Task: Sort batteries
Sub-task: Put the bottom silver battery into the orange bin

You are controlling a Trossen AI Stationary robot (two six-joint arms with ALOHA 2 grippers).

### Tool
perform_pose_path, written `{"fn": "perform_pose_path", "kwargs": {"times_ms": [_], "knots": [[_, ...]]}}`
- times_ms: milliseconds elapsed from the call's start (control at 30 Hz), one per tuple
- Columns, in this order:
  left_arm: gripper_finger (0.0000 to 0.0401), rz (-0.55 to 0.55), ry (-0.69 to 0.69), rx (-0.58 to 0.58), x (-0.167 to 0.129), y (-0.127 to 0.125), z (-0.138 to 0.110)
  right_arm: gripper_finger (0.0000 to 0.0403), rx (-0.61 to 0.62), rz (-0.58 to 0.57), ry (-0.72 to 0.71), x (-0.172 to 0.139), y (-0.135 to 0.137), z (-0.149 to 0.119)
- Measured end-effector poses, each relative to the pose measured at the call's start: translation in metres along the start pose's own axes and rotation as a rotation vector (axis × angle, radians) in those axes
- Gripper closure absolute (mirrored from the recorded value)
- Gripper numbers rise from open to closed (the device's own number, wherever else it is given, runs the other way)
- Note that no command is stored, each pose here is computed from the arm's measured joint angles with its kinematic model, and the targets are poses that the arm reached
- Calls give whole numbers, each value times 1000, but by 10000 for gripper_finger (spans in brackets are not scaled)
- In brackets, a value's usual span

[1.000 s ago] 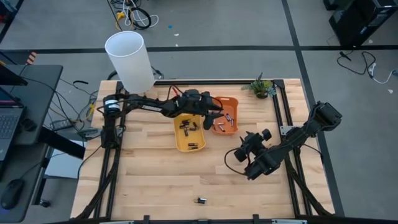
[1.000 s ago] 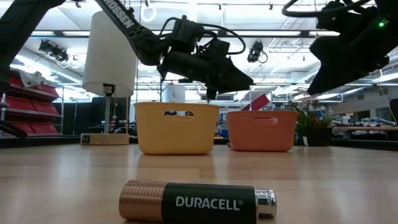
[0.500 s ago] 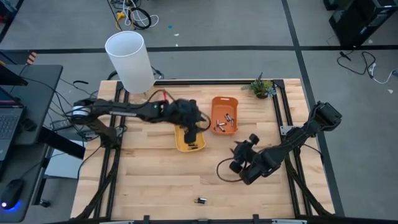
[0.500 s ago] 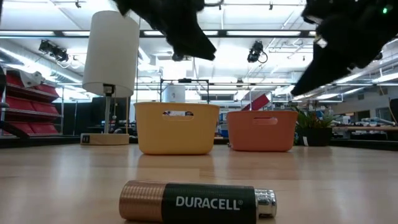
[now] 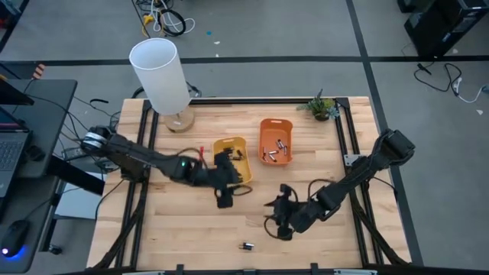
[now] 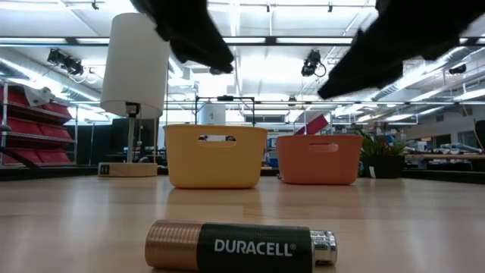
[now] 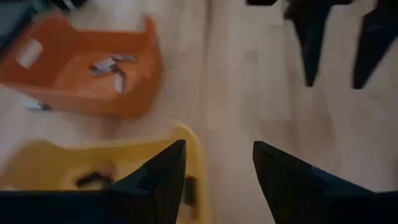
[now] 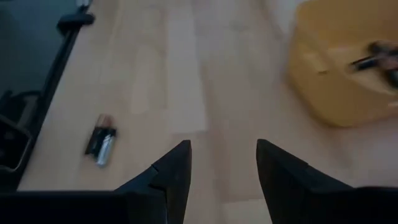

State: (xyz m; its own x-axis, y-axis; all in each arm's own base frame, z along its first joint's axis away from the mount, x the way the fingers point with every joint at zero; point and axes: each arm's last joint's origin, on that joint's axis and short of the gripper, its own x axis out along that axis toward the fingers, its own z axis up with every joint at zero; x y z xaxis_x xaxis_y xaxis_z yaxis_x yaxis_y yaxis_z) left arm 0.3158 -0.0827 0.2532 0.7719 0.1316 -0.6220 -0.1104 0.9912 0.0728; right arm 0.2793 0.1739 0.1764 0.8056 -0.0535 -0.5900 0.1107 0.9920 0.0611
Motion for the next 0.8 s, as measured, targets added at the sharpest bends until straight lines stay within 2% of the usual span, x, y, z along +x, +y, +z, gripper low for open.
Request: {"fn": "perform_pose_path", "kwargs": {"times_ms": [167, 433, 633, 800], "knots": [[199, -82, -18, -62, -3, -33, -24, 235, -48, 114, 26, 29, 16, -22], [199, -280, -103, -115, -14, -74, -61, 235, -102, 293, -159, 42, 55, -43], [199, -379, -196, -182, -17, -90, -82, 238, -107, 310, -152, 58, 66, -66], [199, -405, -176, -153, -4, -108, -101, 245, -81, 255, -145, 76, 74, -81]]}}
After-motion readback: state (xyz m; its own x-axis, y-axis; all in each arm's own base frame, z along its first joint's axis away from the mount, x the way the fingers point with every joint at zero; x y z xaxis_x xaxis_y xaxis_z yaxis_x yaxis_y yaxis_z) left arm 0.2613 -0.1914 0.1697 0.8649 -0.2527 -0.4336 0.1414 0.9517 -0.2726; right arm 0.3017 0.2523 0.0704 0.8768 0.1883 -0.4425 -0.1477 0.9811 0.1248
